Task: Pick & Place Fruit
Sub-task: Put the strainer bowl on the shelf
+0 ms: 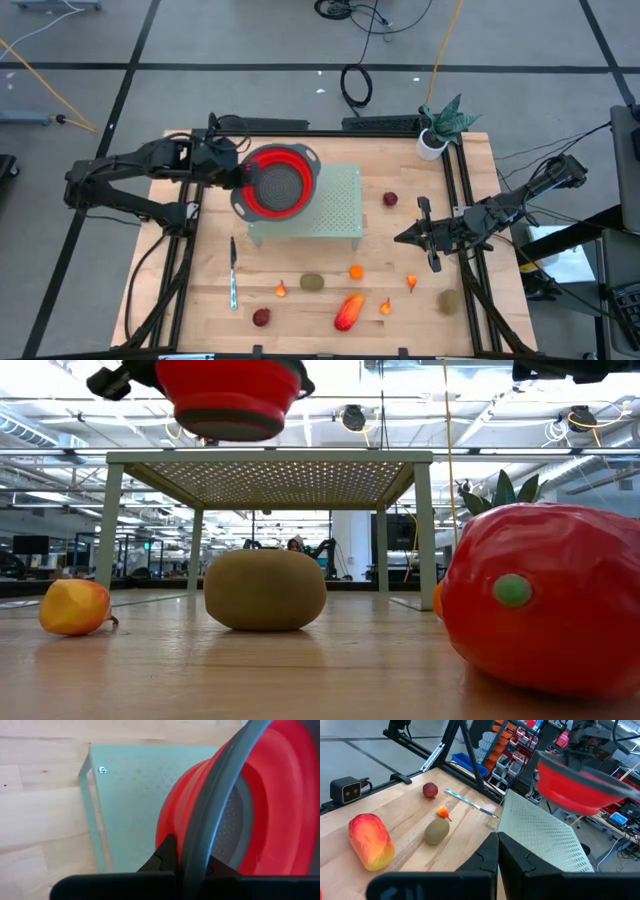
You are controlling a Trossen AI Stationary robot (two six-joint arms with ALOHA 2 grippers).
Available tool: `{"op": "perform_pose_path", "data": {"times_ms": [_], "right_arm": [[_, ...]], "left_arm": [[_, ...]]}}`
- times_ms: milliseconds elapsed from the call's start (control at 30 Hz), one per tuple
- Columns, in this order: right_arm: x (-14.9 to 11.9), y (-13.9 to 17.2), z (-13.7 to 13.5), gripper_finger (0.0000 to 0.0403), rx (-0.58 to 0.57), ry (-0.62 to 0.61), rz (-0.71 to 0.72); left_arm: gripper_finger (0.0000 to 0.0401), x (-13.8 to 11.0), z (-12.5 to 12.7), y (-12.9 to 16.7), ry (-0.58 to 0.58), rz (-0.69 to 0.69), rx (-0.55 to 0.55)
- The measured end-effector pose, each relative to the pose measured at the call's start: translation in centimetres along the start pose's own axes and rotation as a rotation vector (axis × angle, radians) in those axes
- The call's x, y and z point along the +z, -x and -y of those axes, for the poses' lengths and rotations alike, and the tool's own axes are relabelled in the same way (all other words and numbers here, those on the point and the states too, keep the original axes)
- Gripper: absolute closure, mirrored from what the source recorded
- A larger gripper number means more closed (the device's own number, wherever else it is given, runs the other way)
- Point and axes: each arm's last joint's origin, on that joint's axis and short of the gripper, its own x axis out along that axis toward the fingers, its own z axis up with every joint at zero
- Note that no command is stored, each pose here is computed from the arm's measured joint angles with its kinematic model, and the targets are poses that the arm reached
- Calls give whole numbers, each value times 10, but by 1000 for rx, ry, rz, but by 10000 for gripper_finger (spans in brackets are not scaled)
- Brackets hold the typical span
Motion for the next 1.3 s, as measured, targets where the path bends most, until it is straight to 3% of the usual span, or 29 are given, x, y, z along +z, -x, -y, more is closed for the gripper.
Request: {"op": "perform_pose_path", "data": {"times_ms": [233,467,600,1300], "right_arm": [[0,0,0,403,0,5,0],[0,0,0,403,0,-31,-1],[0,0,0,403,1,-42,-4],[0,0,0,403,0,-43,-5]], "left_arm": [[401,-8,-6,-27,19,-23,-43],[401,-17,-31,-31,94,-24,-41],[401,-17,-35,-27,126,2,-128],[401,-20,-29,-49,128,-23,-58]]}}
